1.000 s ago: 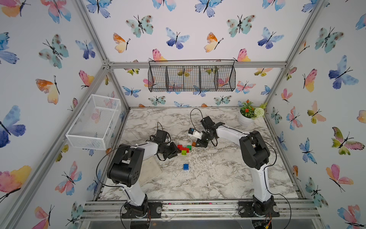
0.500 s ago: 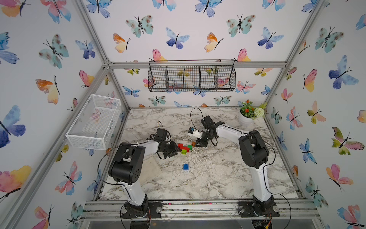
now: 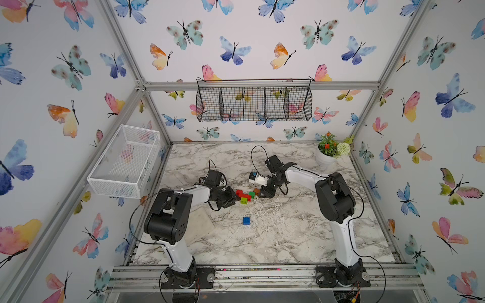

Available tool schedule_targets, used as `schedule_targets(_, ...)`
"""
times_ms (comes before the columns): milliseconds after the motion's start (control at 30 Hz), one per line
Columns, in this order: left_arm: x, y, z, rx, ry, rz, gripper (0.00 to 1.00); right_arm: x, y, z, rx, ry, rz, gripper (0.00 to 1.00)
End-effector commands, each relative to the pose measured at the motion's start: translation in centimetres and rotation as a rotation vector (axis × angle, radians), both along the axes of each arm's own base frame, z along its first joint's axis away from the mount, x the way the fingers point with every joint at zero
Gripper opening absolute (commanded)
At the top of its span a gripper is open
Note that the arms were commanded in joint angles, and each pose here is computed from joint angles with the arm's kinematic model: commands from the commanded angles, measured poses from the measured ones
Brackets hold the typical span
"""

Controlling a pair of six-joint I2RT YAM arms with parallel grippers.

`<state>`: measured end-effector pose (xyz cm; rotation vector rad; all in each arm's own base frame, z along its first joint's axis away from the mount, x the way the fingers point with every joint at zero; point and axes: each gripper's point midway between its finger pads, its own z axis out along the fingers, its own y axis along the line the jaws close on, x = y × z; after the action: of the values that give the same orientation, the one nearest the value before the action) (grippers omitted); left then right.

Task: Assemble the letter v with lego
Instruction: Assemble the lego brick with the lego brick.

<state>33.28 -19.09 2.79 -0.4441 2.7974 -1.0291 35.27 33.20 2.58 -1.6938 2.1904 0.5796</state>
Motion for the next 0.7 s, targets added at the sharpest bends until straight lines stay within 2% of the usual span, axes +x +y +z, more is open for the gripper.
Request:
schedule_targets(0, -1.6, 1.4, -1.9, 0.064, 0.064, 0.011, 0.39, -1.4, -0.3, 0.0, -0.014, 0.024, 0.048, 0.50)
schedule_targets(67, -1.7, 1.4, -1.9, 0.064, 0.064, 0.010, 0.40, -1.6, -0.2, 0.3, 0.002, 0.011, 0.068, 0.57)
schedule_targets(300, -1.7, 1.3, -1.9, 0.062, 0.063, 0.005, 0.40, -1.1, 0.6, 1.6, 0.071, -0.060, 0.086, 0.70)
schedule_targets(400, -1.6, 1.3, -1.9, 0.062, 0.061, 0.004, 0.40, -0.8, 1.1, 2.1, 0.100, -0.078, 0.087, 0.81)
schedule_targets(667, -1.2, 1.1, -1.9, 0.056, 0.062, -0.002, 0.40, -0.3, 2.4, 2.3, 0.144, -0.136, 0.103, 0.82)
